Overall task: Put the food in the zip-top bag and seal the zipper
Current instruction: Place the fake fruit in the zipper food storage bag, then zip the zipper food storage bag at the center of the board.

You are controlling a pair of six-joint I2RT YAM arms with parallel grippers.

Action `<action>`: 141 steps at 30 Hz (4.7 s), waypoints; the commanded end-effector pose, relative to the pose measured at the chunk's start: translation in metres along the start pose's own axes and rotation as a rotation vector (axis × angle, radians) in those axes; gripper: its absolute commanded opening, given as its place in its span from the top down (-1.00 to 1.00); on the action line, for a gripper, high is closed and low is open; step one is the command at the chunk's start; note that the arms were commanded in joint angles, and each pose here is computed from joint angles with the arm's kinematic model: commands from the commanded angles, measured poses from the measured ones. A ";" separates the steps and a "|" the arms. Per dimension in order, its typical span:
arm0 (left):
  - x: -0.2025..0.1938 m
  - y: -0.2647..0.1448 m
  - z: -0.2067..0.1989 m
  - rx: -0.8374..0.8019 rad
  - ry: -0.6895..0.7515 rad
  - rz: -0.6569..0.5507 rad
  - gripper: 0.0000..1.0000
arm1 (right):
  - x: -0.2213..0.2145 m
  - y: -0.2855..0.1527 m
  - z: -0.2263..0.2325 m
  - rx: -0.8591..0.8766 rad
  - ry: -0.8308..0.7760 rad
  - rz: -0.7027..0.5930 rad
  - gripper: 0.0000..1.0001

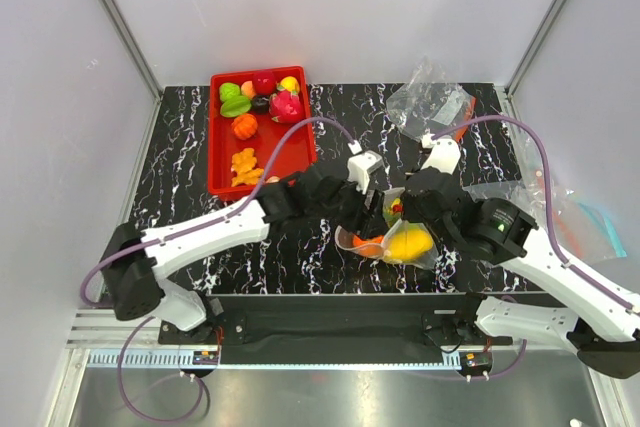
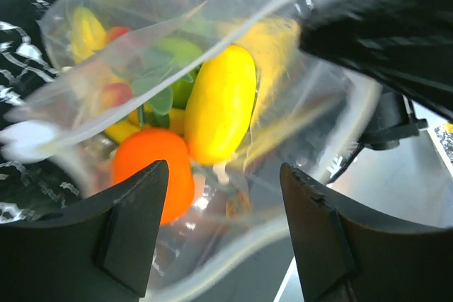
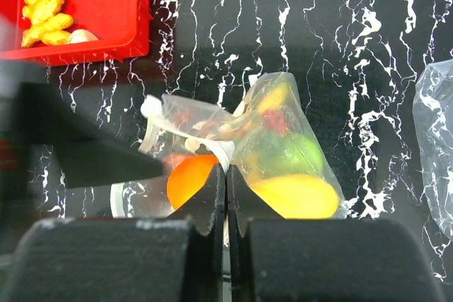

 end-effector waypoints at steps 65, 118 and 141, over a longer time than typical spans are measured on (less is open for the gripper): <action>-0.001 -0.064 0.024 -0.114 -0.138 -0.056 1.00 | -0.035 0.018 0.061 0.424 0.091 0.231 0.01; 0.027 -0.106 0.084 -0.061 -0.029 -0.441 -0.81 | -0.040 -0.029 0.016 0.590 -0.465 0.078 1.00; 0.010 -0.108 0.047 -0.626 0.405 -0.595 -0.54 | -0.039 -0.088 0.018 1.088 -0.598 0.121 1.00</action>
Point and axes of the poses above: each gripper's point midway between its finger pads, its own y axis out along the fingers, its own z axis along the line the jaws close on, x = y × z, the point moved 8 cm from there along -y, back along the fingers, and after that the axes turned 5 degrees about y, right-handed, at the moved point
